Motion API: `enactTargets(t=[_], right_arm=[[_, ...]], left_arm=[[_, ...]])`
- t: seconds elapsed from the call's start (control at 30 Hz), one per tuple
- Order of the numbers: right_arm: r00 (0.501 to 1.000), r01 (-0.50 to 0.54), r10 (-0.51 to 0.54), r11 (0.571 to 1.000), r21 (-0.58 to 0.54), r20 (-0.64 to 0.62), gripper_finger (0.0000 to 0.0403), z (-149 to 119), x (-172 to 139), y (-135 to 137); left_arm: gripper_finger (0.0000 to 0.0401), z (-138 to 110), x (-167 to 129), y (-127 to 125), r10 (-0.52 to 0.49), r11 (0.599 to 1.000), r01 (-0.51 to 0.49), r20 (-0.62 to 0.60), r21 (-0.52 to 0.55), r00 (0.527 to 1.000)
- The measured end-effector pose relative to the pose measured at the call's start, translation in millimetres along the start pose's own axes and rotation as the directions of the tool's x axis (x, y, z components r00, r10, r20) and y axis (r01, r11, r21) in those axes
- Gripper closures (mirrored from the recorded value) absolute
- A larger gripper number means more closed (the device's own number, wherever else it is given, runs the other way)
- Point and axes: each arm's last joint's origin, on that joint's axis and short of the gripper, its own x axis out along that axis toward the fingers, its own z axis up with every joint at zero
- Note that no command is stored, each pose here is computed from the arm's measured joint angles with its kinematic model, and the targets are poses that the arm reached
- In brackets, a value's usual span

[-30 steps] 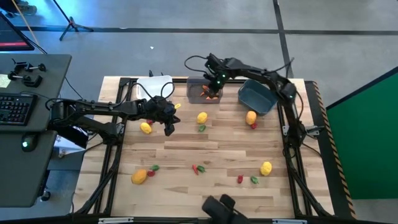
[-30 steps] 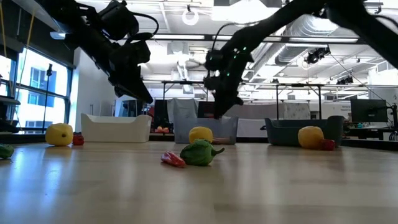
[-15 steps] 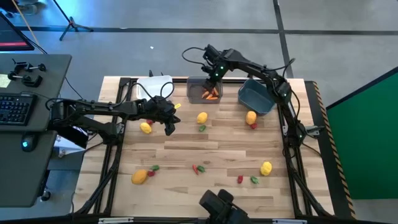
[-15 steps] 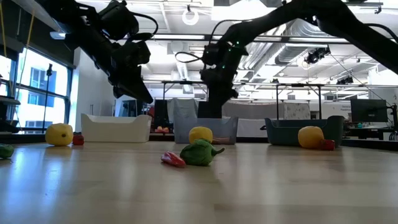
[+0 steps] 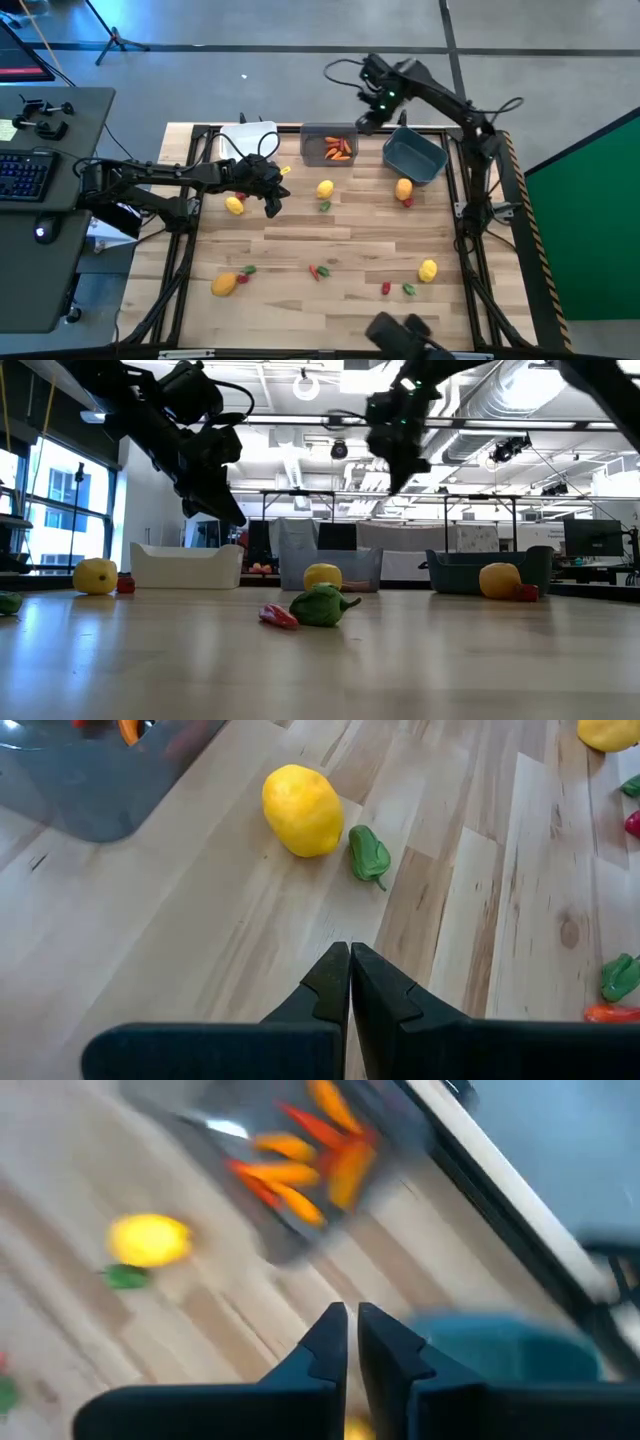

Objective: Sort produce into baskets
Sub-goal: Adjust the blue bin

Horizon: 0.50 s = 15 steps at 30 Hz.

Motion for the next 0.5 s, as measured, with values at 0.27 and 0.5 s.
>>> enactTargets(t=[0.27, 0.5], right_arm=[[0.974, 0.181, -0.119, 0.922, 0.342, -0.194, 0.0397, -77, 26, -38], [0.979, 0.204, -0.166, 0.788, 0.581, -0.118, 0.0401, -119, 56, -75]], left_arm=[[0.0401, 0, 0, 0, 0.000, 0.999, 0.000, 0.001, -0.041, 1.000], [0.0401, 4, 0, -1, -0.007, 0.997, 0.010, 0.042, -0.078, 0.999]])
